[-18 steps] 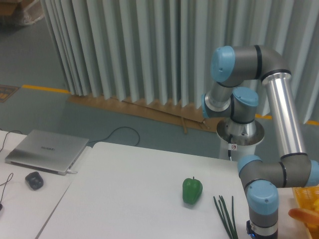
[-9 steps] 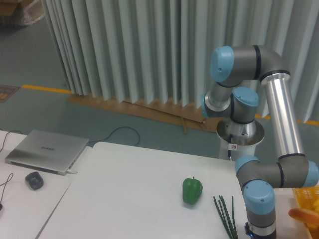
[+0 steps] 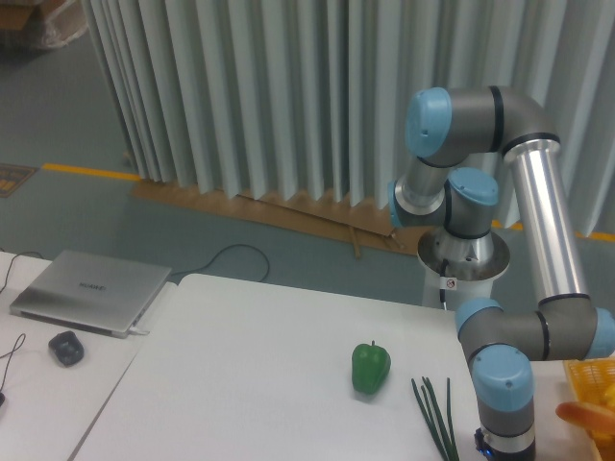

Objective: Place the red peppers in a basket

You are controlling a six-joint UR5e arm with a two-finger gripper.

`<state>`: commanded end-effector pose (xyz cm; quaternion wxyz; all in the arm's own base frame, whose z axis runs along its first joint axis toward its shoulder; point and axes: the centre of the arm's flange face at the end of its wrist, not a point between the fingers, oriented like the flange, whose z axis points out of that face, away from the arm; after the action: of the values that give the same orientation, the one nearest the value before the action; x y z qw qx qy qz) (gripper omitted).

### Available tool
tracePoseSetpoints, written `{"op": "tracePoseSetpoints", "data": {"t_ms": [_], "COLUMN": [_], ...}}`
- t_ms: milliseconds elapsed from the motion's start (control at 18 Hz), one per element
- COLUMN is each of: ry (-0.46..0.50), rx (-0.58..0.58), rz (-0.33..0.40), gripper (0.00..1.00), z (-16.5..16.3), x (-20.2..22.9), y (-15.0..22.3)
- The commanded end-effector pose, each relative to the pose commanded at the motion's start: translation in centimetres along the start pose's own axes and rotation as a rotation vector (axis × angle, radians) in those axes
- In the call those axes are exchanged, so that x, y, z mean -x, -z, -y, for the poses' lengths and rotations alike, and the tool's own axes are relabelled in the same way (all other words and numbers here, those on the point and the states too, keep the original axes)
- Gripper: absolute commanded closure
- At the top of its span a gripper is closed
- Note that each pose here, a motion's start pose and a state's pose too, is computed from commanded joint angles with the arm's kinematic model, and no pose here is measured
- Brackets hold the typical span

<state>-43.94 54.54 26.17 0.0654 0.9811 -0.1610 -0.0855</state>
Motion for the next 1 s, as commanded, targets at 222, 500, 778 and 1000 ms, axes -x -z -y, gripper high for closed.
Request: {"op": "tracePoseSetpoints", "data": {"t_ms": [222,500,778,1000], "ry": [0.035,0.070,0.098,0.119], "rx": [-0.021,-0.044,-0.046,-0.069], "rz": [0.020,0.020,0.037,0.059], "gripper": [0.26,0.26,0.26,0.26], "z": [-2.4,-5.9,-8.9,-10.3], "x": [1.1,2.9,4.0,4.0], "y": [1.8,2.4,3.5,5.8]}}
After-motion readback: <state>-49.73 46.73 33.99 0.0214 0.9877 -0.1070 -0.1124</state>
